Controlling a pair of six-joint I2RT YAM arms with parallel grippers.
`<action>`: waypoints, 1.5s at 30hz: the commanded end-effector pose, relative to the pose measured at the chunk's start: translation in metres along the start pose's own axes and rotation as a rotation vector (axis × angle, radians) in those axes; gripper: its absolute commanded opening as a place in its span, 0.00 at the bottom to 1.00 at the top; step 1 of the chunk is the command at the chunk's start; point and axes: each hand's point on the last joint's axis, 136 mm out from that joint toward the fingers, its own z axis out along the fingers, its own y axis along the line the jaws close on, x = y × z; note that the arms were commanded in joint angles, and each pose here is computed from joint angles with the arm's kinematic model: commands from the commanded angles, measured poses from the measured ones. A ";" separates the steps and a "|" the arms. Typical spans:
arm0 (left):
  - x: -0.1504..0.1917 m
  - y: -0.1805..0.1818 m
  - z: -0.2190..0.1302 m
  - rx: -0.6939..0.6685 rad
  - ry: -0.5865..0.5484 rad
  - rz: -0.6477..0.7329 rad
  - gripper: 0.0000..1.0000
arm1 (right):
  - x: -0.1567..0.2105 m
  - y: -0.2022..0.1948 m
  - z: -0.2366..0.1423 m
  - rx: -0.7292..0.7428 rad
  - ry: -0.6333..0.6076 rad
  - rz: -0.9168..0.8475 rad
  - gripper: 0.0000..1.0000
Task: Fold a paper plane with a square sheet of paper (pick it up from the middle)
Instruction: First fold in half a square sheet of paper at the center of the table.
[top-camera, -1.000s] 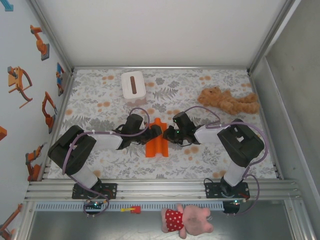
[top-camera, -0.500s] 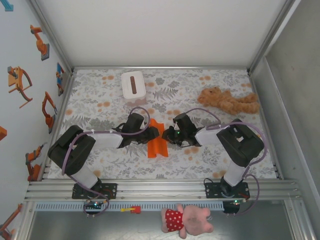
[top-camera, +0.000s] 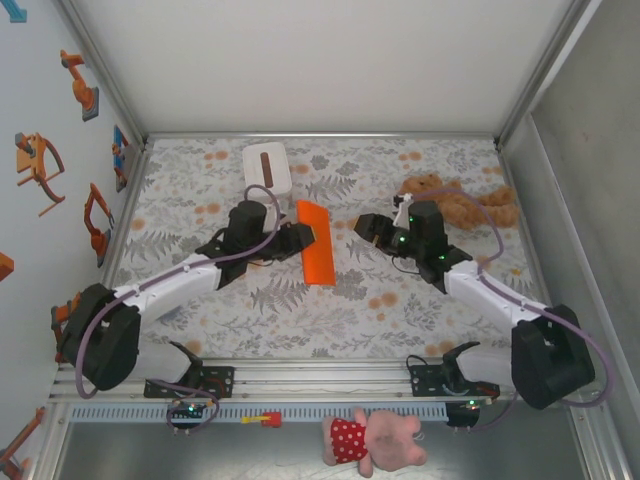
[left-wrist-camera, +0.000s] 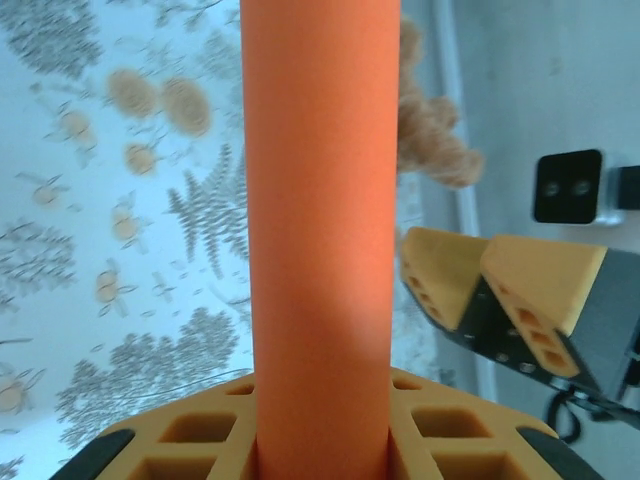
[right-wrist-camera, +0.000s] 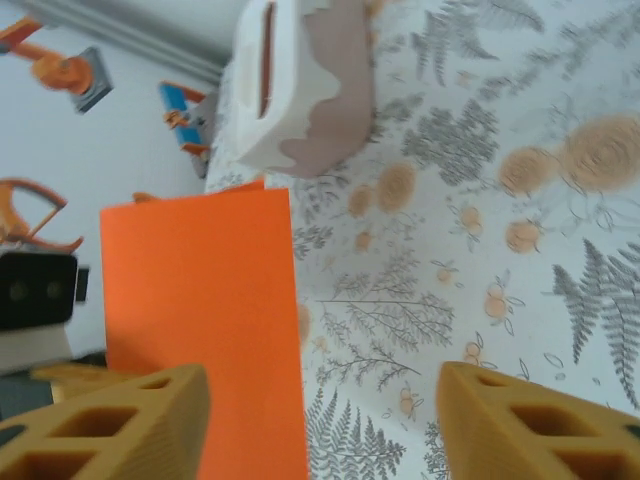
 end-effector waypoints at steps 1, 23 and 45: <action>-0.009 -0.041 -0.015 0.166 0.026 -0.008 0.27 | 0.004 0.034 -0.008 -0.147 0.053 -0.089 0.68; -0.025 -0.060 -0.013 0.278 0.081 -0.063 0.26 | 0.008 0.098 -0.008 -0.482 0.204 -0.097 0.52; -0.025 -0.045 -0.008 0.257 0.092 -0.092 0.24 | 0.009 0.088 0.002 -0.429 0.227 -0.069 0.22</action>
